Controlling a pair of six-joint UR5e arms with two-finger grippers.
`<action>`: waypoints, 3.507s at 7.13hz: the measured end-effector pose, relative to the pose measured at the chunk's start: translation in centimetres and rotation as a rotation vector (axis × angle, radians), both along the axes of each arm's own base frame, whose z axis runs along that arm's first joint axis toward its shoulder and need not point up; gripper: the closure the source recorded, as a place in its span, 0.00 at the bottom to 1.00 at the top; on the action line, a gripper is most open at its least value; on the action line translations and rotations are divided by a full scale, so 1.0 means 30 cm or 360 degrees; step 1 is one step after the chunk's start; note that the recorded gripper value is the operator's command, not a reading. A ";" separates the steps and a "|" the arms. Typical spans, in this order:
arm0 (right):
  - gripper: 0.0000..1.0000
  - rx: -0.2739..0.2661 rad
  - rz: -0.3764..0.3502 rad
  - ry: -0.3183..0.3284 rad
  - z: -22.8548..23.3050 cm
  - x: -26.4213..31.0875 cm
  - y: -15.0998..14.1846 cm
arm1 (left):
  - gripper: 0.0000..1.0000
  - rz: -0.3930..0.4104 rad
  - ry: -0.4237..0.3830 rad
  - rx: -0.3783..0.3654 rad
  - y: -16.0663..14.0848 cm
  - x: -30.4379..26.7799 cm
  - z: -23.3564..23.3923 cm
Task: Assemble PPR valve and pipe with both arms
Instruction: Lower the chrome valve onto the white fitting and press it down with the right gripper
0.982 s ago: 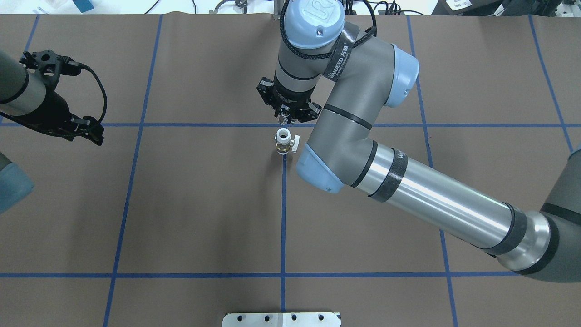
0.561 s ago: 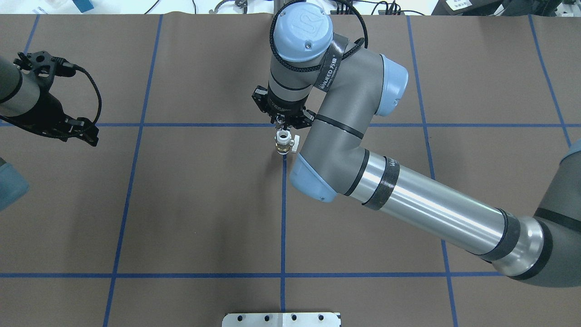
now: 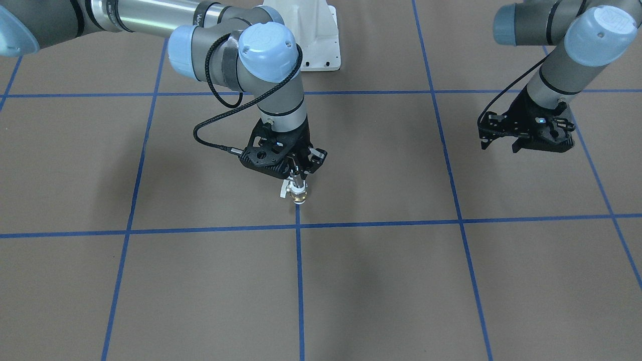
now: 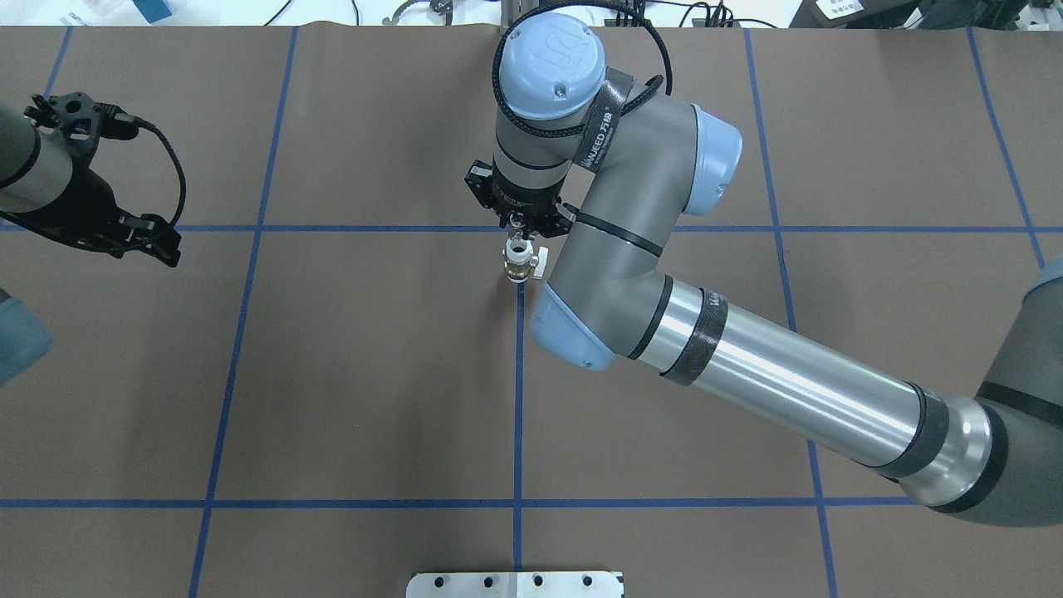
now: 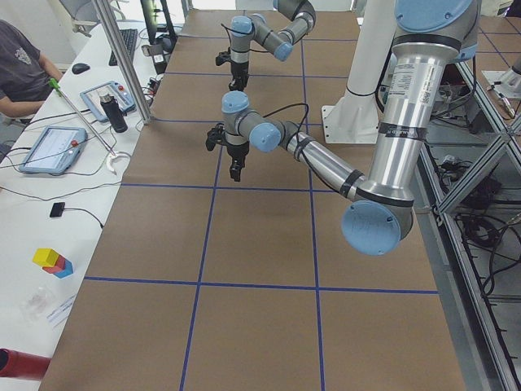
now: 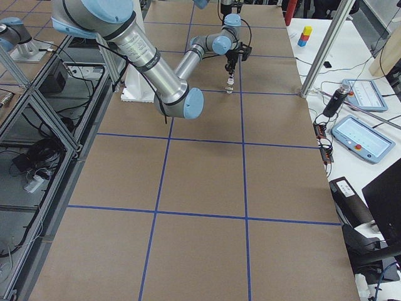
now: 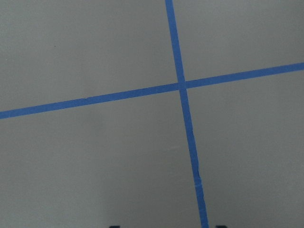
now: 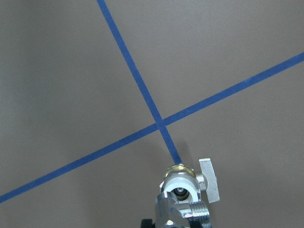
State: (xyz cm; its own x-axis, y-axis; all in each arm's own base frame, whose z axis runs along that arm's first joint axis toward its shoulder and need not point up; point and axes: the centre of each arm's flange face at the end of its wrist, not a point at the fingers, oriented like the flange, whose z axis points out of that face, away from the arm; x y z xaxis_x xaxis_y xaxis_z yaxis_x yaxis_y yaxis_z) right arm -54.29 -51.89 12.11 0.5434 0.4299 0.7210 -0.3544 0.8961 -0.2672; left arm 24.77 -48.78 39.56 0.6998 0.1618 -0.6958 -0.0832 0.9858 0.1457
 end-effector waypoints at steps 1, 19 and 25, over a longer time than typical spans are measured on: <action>1.00 -0.0001 -0.0002 0.0005 0.005 -0.005 0.001 | 0.26 -0.0001 0.0002 0.0002 0.001 -0.001 -0.004; 0.71 -0.0008 -0.0025 0.0029 0.038 -0.034 0.009 | 0.26 -0.0009 0.0006 -0.0001 0.004 -0.003 -0.011; 0.51 -0.0016 -0.0016 0.0030 0.038 -0.036 0.009 | 0.26 -0.0009 0.0007 0.0000 0.004 -0.003 -0.012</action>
